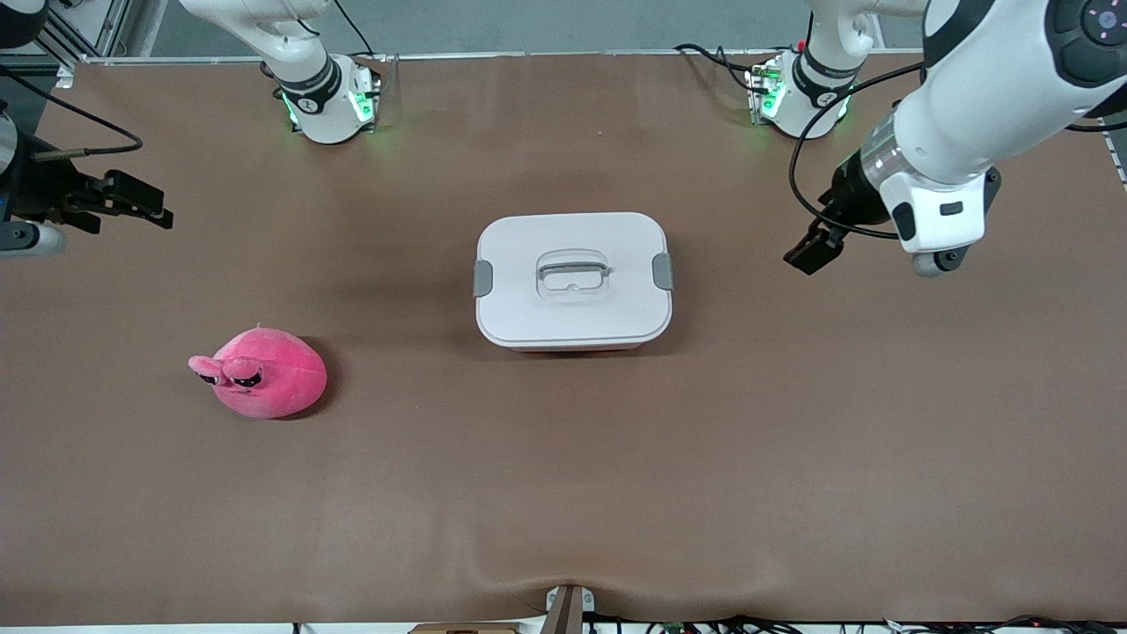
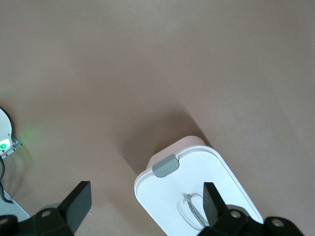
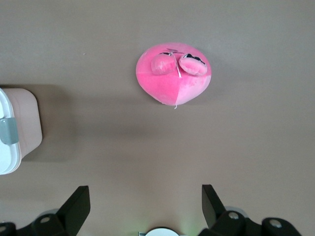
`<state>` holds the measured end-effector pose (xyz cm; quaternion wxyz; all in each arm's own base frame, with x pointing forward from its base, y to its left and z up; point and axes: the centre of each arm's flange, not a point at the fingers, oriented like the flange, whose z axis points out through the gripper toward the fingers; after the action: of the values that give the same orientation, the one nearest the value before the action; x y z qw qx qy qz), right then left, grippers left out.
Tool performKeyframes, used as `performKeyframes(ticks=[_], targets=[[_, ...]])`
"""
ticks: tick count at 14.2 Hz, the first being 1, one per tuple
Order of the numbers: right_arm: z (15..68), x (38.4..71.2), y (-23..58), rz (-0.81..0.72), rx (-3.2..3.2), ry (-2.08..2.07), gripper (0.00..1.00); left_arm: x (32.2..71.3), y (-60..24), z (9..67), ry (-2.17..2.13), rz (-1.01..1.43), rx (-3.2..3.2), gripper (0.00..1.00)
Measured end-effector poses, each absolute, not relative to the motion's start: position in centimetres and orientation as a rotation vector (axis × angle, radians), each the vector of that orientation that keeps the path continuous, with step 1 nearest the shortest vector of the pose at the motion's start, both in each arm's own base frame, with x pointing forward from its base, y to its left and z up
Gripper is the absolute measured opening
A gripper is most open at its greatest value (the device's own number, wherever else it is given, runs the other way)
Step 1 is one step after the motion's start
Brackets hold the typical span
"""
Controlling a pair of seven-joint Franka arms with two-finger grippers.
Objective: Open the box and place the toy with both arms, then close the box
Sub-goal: 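Move the left gripper toward the box lid while the right gripper reaches the toy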
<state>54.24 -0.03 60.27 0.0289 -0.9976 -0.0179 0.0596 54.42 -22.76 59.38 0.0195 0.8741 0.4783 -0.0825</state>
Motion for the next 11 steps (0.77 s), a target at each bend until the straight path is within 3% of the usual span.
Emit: performKeyframes(ticks=[11], targets=[[50.5,55.4,3.4,0.242,-3.076,-0.136,1.00,52.7,-30.8,55.9,1.901,-0.296,2.507,1.00]])
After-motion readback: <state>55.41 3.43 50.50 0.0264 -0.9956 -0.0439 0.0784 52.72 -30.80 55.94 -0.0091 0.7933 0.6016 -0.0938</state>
